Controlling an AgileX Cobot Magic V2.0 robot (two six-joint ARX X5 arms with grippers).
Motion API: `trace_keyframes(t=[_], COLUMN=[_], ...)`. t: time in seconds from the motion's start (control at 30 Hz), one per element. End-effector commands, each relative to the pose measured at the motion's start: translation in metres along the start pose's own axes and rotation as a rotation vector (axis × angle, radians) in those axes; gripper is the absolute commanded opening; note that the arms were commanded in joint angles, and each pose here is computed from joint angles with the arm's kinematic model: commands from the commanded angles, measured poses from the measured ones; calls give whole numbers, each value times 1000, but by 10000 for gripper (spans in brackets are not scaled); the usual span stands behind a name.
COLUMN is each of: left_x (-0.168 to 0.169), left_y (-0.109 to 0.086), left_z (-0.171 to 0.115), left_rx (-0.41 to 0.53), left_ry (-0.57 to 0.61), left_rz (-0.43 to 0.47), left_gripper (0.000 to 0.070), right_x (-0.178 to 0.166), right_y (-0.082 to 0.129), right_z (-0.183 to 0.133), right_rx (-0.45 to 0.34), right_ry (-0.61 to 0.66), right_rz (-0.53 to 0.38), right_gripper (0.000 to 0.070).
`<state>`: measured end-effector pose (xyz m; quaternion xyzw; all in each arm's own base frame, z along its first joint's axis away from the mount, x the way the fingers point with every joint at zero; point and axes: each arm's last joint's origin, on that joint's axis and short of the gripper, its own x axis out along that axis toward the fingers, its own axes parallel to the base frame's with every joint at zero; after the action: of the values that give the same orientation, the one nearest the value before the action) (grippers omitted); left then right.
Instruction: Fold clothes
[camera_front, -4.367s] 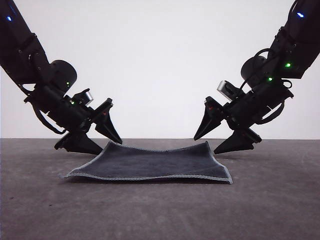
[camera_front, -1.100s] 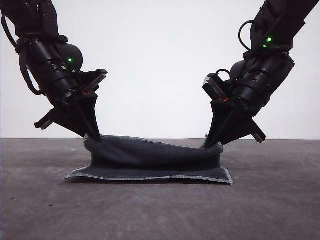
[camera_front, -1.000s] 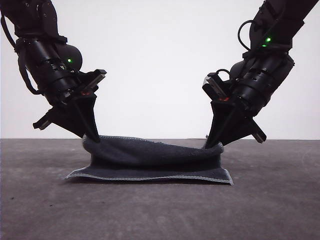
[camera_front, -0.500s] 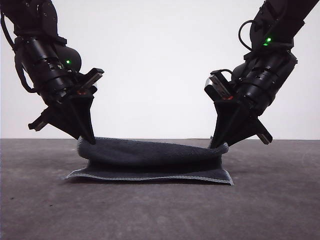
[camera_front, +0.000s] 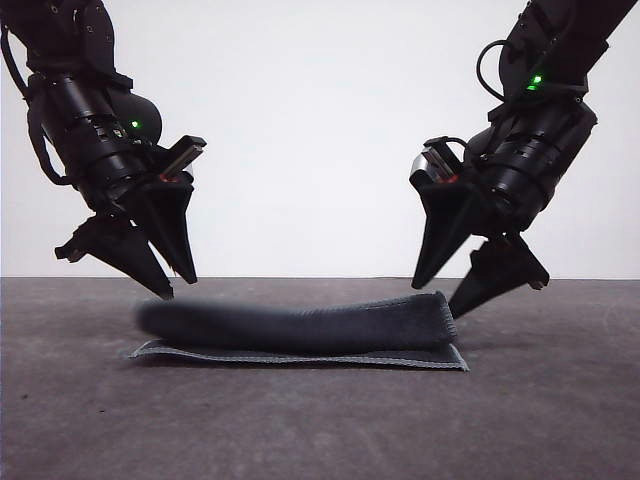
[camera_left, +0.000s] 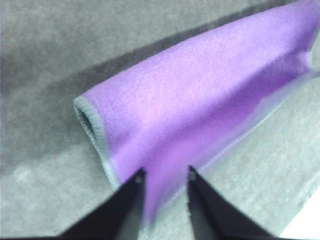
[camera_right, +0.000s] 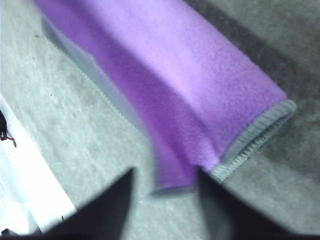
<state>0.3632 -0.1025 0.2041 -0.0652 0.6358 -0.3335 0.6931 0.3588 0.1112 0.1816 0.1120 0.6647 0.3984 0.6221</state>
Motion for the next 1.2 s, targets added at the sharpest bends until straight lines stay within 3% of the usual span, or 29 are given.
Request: trace_keyframes(t=[0.0, 0.2, 0.27, 0.37, 0.4, 0.47, 0.63, 0.77, 1.0, 1.17], left_x=[0, 0, -1, -2, -2, -3, -3, -9, -42, -74], left_y=[-2, -1, -1, 1, 2, 2, 2, 0, -15, -36], left_z=[4, 5, 6, 8, 8, 9, 11, 12, 10, -4], left_rx=[18, 26, 32, 44, 48, 65, 79, 95, 111, 135], left_ry=[-5, -17, -29, -48, -54, -62, -75, -100, -206, -268], left_rz=[-2, 0, 1, 4, 6, 8, 22, 86, 323, 354], left_gripper=[205, 203, 202, 157, 105, 0, 4, 4, 4, 4], right_x=[0, -2, -3, -6, -7, -11, -25, -41, -69, -88], right_y=[2, 0, -2, -5, -6, -7, -5, 4, 30, 58], right_z=[4, 7, 8, 10, 10, 10, 12, 11, 4, -11], right_rx=[-22, -42, -51, -65, -73, -91, -131, -173, -240, -265], right_ry=[-4, -31, -47, -72, -79, -96, -166, -226, -314, -341], right_rz=[3, -3, -6, -12, -15, -22, -52, -94, -256, -389], right_gripper=[390, 389, 353, 144, 62, 0, 0, 0, 0, 0])
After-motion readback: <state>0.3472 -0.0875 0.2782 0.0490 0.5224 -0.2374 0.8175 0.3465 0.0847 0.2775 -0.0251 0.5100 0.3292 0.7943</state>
